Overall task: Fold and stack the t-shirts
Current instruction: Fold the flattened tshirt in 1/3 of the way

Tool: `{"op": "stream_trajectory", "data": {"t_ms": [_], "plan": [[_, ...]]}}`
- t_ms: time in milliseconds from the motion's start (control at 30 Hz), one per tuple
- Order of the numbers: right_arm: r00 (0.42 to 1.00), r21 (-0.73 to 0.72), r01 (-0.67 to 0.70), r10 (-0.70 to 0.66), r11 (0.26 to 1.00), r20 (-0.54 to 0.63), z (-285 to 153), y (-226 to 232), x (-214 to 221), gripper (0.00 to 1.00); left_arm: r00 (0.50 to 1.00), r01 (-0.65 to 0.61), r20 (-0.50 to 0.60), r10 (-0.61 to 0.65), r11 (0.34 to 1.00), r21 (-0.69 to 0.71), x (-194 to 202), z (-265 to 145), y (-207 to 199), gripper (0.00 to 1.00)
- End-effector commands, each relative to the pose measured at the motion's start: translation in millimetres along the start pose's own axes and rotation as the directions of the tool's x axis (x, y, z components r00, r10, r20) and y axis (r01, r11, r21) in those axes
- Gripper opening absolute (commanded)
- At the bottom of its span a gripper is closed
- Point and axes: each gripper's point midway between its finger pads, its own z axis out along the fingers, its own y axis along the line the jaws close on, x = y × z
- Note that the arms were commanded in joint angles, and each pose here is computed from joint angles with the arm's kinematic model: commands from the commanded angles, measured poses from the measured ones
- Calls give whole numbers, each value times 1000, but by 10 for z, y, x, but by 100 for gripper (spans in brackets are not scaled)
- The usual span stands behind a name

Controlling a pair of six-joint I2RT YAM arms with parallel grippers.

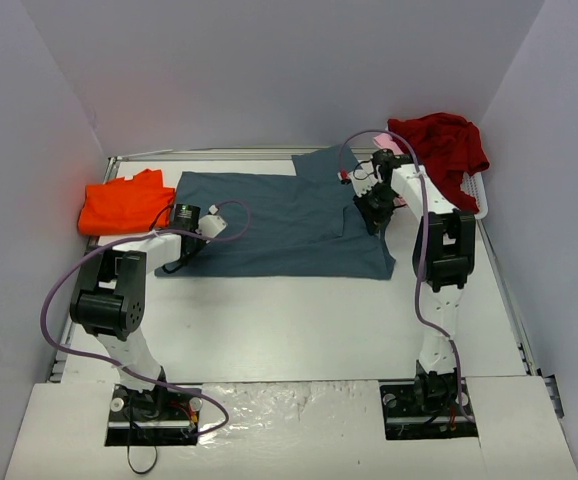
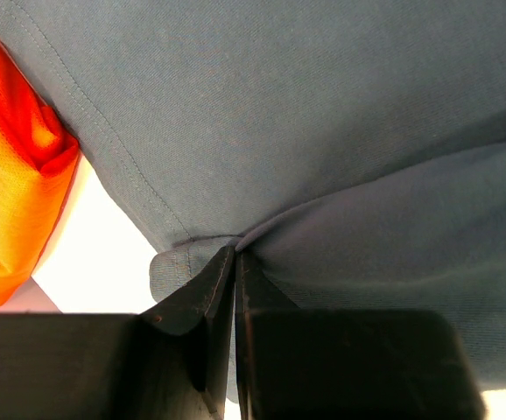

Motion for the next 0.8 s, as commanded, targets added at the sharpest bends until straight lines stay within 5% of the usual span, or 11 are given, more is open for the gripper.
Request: {"op": "stream_trajectory", "data": {"t_ms": [0,467,633,767], "plan": [[1000,52,-21,21,998,-3,-232,-115,26,0,999,-11,-34,12,1000,29,108,-67,-88,2],[998,-16,-24,23,1000,-50,93,-20,90,1,998,-27,-56,29,999,37,144,-43,-150,2],[997,-28,-21,19,999,-75,179,23,132,25,997,-38,-68,40,999,36,146,-23,-180,2],[997,-13,-20,19,1000,-76,168,5,118,29,997,-48,-66,49,999,26,124,-22,-180,2]]}}
